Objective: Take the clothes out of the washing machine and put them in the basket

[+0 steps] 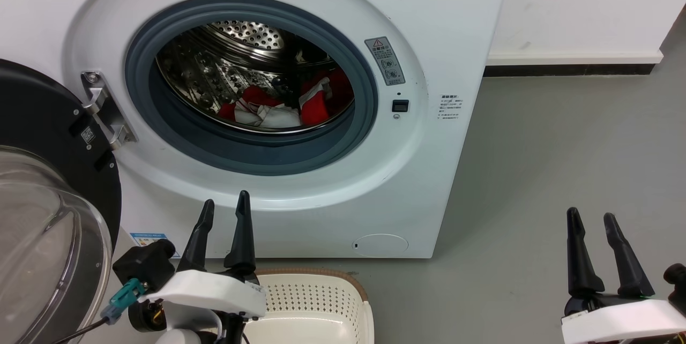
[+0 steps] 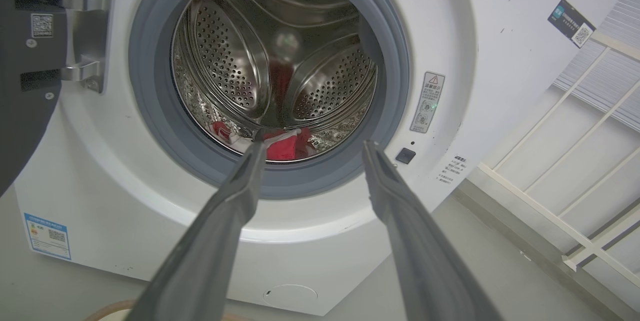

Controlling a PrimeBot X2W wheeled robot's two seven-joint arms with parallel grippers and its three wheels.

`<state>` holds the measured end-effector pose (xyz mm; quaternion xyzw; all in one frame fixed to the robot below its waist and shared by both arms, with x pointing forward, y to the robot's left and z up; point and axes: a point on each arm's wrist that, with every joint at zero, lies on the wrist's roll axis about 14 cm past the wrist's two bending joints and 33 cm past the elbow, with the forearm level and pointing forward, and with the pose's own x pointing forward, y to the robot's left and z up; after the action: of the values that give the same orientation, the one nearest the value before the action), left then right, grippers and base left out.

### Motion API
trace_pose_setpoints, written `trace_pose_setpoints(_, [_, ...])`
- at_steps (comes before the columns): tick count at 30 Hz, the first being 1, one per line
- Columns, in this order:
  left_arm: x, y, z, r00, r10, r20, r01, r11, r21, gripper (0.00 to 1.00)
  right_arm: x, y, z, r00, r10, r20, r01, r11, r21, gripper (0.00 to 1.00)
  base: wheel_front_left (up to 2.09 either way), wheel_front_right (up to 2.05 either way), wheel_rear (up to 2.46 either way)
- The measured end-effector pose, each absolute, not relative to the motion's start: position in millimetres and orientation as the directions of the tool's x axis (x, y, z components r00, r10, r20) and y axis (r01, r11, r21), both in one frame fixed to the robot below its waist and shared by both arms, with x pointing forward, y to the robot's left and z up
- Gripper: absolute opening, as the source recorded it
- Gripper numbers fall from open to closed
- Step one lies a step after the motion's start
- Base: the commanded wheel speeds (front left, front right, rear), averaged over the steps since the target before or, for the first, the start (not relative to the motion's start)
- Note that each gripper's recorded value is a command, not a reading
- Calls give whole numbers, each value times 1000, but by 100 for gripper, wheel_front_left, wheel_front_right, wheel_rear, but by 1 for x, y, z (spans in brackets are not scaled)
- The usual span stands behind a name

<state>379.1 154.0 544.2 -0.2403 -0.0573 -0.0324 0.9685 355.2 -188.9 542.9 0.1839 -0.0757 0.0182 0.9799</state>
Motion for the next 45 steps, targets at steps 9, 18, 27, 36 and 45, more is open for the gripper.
trace_pose_setpoints(9, [377, 151, 546, 989, -42, 144, 94, 922, -375, 100, 352, -189, 544, 986, 16, 167, -60, 963, 262, 100, 0, 0, 0])
trace_pose_setpoints(18, [375, 151, 545, 987, -47, 155, 91, 952, -294, 100, 350, -188, 541, 986, 26, 165, -55, 983, 175, 100, 0, 0, 0])
trace_pose_setpoints(27, [372, 151, 543, 986, -51, 160, 86, 973, -215, 100, 349, -187, 540, 986, 42, 161, -57, 994, 89, 100, 0, 0, 0])
trace_pose_setpoints(36, [368, 150, 540, 985, -57, 163, 82, 986, -148, 100, 348, -183, 537, 987, 62, 147, -64, 998, 11, 100, 0, 0, 0])
trace_pose_setpoints(45, [361, 151, 536, 986, -52, 161, 66, 994, -86, 100, 348, -178, 536, 987, 88, 137, -80, 995, -62, 100, 0, 0, 0])
